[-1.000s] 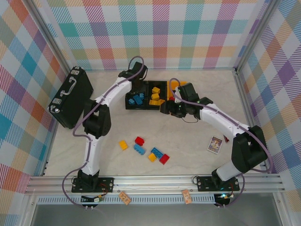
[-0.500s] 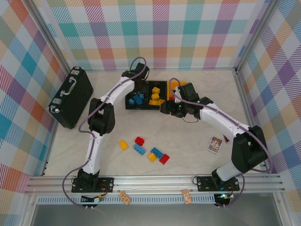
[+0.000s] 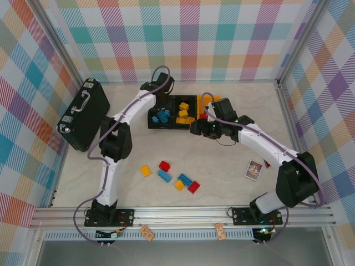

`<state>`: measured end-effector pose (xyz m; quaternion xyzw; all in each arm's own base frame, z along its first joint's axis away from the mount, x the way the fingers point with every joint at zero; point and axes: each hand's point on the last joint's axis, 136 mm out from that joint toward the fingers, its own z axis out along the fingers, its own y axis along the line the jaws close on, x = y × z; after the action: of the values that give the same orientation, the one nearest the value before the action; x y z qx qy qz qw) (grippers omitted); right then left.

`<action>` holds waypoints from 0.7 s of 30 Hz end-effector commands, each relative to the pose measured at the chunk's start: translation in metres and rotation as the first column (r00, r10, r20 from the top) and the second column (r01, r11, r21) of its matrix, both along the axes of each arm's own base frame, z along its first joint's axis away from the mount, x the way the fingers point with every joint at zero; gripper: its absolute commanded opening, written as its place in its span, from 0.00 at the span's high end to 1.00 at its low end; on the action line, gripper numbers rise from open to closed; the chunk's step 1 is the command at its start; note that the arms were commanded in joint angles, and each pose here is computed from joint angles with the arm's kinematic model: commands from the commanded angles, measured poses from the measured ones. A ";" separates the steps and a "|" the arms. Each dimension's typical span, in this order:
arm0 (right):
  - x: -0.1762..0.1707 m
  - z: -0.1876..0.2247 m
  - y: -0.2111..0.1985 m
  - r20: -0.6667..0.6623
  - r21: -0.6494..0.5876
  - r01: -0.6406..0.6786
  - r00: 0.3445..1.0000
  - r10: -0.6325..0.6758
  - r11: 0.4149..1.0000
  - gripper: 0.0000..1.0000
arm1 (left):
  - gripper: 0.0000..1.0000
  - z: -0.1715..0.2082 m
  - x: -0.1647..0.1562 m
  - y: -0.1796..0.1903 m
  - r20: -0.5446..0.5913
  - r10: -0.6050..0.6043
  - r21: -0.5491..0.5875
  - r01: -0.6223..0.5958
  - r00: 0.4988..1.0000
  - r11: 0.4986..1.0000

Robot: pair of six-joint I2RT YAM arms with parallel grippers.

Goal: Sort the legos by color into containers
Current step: Place the lego in the container, then pick up the lego from the middle-left of the table.

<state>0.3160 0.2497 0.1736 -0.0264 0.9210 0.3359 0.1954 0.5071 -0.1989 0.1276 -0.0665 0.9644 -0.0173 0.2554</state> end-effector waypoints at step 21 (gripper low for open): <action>-0.030 0.003 -0.003 0.021 0.006 -0.097 0.995 0.097 0.995 0.42 | 0.42 0.056 -0.154 0.020 0.025 -0.053 -0.128 0.056 0.998 0.990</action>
<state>0.2991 0.2461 0.1783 -0.0505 0.9159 0.3452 0.1985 0.3702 -0.1809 0.1788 -0.0449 0.9622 -0.0732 0.2585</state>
